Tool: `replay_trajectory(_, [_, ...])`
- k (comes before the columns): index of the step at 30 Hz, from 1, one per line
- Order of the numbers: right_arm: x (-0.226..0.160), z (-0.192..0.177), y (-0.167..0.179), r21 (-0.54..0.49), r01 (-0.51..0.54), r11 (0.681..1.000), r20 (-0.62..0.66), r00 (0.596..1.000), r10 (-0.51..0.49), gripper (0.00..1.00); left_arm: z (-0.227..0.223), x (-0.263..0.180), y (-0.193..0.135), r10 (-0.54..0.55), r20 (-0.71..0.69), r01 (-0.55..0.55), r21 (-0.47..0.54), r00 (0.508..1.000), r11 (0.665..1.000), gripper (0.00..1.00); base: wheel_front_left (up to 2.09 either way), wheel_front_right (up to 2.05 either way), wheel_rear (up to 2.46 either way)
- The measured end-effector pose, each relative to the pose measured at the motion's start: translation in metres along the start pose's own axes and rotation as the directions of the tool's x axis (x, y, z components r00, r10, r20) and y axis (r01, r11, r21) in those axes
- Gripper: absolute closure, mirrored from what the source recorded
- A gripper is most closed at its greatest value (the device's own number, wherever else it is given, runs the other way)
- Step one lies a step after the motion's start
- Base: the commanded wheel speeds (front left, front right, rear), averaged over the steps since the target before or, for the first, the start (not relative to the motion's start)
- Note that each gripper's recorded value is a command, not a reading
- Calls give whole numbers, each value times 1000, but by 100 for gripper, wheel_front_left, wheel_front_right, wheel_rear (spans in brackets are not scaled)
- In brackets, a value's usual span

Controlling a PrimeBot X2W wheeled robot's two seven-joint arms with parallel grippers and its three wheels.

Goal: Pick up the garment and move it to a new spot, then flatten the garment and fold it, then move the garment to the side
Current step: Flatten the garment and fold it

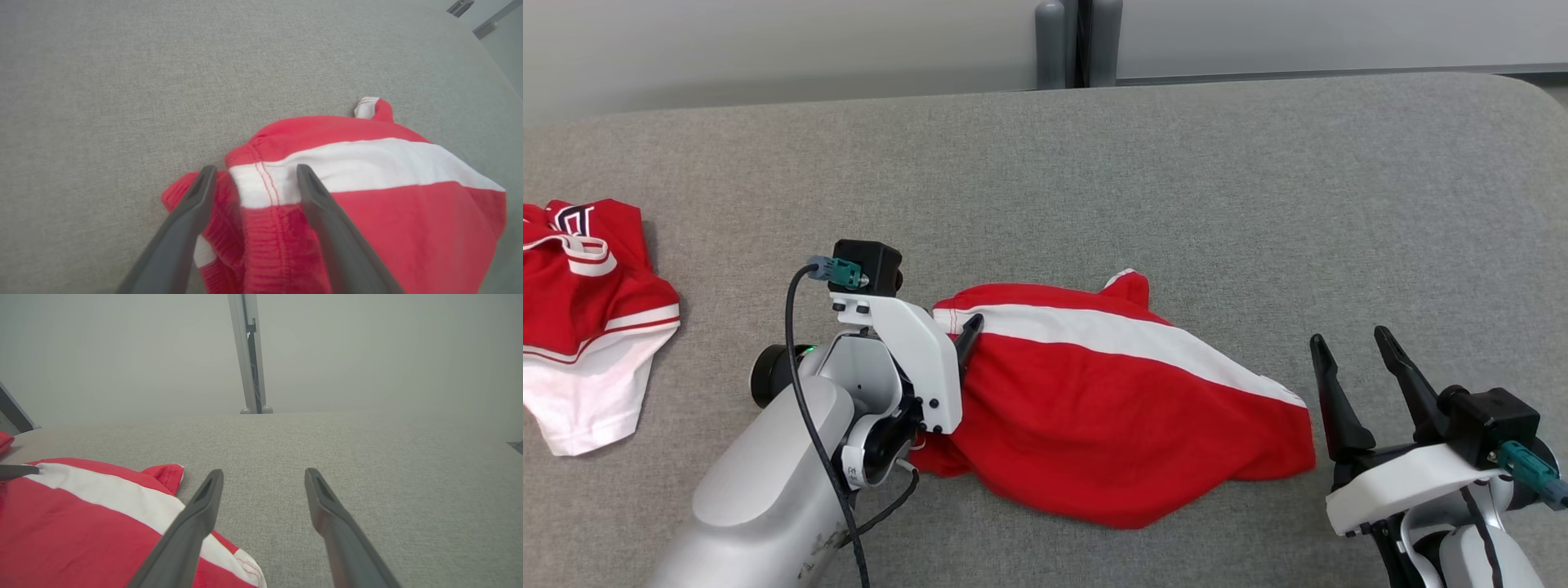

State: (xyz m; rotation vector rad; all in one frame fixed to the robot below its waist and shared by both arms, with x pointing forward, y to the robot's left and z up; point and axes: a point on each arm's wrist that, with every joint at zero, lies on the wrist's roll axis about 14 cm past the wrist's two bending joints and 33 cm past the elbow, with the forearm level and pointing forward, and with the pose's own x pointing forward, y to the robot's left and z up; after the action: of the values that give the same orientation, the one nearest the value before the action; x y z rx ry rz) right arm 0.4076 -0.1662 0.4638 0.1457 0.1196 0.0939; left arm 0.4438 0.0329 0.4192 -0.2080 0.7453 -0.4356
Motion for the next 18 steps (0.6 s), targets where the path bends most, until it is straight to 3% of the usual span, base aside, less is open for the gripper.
replay_trajectory(5, [3,-2,3,5,-10,1000,1,1000,10,0,2,-6,-4,-12,-7,12,6,1000,1000,3,0,0,0])
replay_trajectory(6, [4,-2,4,6,-13,1000,-1,1000,13,0,0,-7,-4,-13,-17,13,9,1000,1000,25,0,0,0])
replay_trajectory(7, [4,-3,5,6,-14,1000,-2,1000,14,0,-2,-9,-4,-16,-22,16,11,1000,1000,25,0,0,0])
replay_trajectory(9, [5,-3,5,7,-16,1000,-3,1000,16,0,-3,-11,-7,-23,-29,23,11,999,1000,49,0,0,0])
replay_trajectory(10, [6,-3,6,8,-17,1000,-2,1000,17,0,-3,-12,-8,-28,-33,28,10,999,1000,52,0,0,0])
replay_trajectory(16, [8,-2,6,7,-19,1000,3,1000,19,0,-2,-13,-16,-53,-27,53,-11,998,999,46,0,0,0])
replay_trajectory(18, [7,-3,5,8,-16,1000,1,1000,16,0,-6,-11,-19,-60,-41,59,-25,997,998,33,0,0,0])
